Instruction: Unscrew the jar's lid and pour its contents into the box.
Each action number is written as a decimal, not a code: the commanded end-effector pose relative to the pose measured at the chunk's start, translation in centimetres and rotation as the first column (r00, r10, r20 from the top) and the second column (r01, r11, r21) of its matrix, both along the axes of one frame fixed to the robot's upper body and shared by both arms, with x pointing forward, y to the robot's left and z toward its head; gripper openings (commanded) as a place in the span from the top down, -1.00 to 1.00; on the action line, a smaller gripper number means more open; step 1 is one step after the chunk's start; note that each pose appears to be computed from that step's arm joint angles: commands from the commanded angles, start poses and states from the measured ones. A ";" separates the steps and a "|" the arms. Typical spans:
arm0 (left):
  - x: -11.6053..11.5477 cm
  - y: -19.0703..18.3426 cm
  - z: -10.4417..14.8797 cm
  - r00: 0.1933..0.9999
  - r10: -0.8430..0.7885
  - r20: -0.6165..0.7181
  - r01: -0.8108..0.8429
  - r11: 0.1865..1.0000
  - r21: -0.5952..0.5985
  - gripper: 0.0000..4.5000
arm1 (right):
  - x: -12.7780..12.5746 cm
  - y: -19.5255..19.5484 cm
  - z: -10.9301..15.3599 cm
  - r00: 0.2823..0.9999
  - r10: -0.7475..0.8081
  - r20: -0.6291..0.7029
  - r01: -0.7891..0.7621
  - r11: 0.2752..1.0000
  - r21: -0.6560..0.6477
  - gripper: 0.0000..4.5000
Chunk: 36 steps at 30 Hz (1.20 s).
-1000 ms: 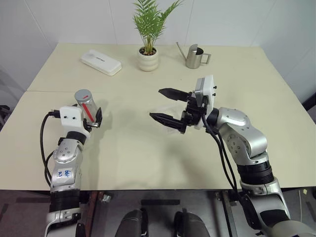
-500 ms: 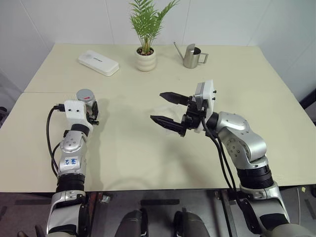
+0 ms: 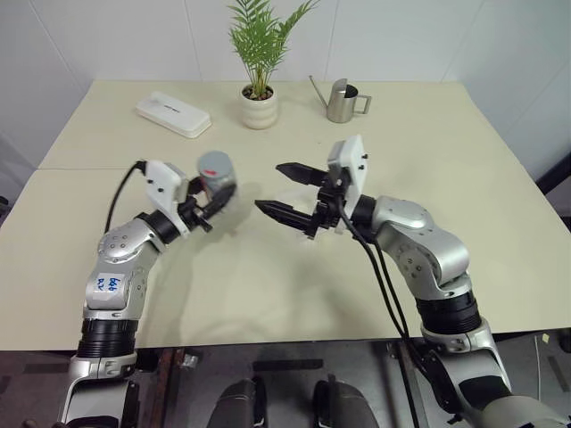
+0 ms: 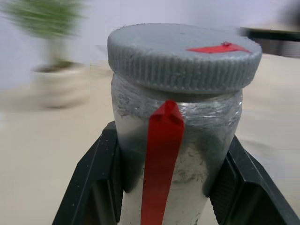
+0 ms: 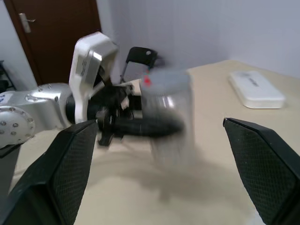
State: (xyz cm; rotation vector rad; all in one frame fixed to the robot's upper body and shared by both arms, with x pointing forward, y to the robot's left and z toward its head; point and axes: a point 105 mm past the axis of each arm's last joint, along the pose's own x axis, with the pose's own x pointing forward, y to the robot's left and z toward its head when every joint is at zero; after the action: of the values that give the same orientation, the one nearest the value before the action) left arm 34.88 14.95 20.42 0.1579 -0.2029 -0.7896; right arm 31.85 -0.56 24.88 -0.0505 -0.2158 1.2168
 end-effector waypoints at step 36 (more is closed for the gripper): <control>-2.2 -3.1 0.5 0.983 -0.185 -0.005 0.185 0.983 0.005 0.16 | -0.3 3.0 1.7 0.997 0.058 0.056 -0.059 0.998 0.015 -0.14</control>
State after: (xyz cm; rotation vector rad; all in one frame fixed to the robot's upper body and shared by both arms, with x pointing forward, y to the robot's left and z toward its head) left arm 33.44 12.36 19.59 0.1372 -0.1489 -0.9406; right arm 33.02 1.97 24.51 -0.0655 -0.1792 1.2019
